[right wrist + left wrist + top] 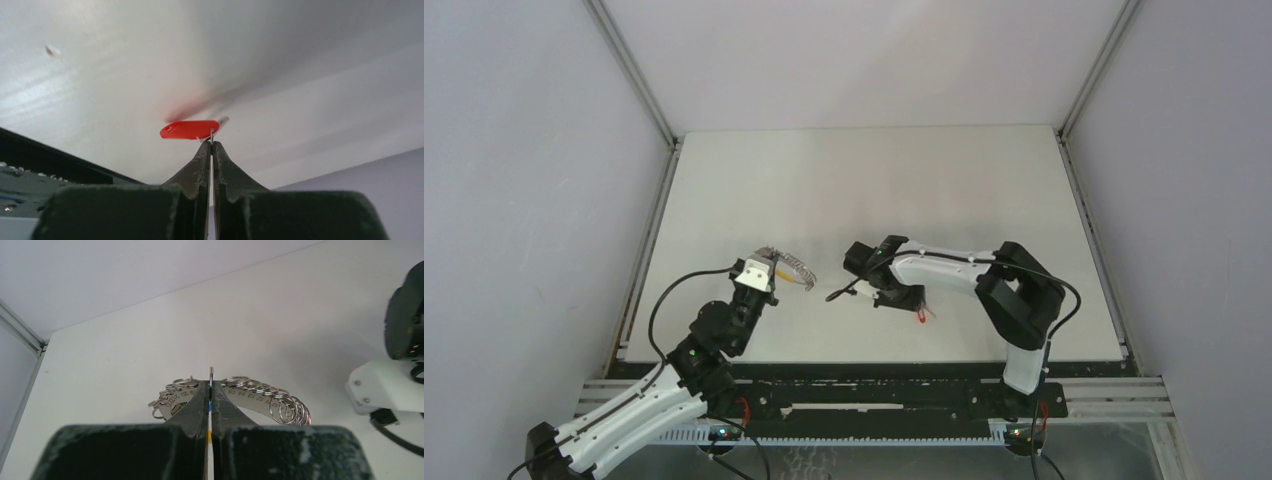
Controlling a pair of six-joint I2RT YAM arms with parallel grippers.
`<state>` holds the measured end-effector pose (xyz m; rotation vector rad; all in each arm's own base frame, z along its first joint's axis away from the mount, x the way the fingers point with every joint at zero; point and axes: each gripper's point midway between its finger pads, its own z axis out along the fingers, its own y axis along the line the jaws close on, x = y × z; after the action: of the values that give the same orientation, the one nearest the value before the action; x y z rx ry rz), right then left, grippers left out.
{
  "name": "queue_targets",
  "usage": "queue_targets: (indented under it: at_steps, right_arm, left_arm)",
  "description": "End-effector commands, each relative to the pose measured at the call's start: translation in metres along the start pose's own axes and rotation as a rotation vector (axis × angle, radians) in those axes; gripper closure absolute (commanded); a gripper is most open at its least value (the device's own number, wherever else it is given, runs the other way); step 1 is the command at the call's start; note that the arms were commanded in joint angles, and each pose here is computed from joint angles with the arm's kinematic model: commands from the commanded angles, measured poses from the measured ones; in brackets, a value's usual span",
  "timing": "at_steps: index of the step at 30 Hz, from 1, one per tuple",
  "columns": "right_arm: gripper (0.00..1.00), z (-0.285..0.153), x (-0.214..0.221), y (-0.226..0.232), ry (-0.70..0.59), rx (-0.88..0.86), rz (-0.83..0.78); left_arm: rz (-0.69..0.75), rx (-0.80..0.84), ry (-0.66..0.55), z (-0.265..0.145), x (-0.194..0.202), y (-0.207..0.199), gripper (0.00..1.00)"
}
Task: Put the keys on the keyring
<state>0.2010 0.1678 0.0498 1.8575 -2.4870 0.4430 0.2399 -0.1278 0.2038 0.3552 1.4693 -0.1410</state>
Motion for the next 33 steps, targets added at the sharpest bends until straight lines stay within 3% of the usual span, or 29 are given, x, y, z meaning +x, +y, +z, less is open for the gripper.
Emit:
queue_targets:
  at_steps: [1,14,26,33]
  right_arm:
    - [1.0,-0.004,-0.04,-0.01,-0.101,0.009,-0.037]
    - [1.0,0.009,-0.086,-0.008,-0.187,-0.045,-0.094]
    - [0.75,-0.023,-0.099,-0.006,-0.352,-0.097,-0.031]
    - [0.68,-0.044,-0.085,-0.002,-0.578,-0.162,0.043]
  left_arm:
    - [-0.044,0.003,-0.065,0.001,-0.016,-0.001,1.0]
    - [-0.043,0.005,-0.06,0.001,-0.016,-0.001,1.0]
    - [-0.047,0.008,-0.063,0.001,-0.017,-0.002,1.0]
    - [-0.048,0.017,-0.064,0.001,-0.017,-0.003,1.0]
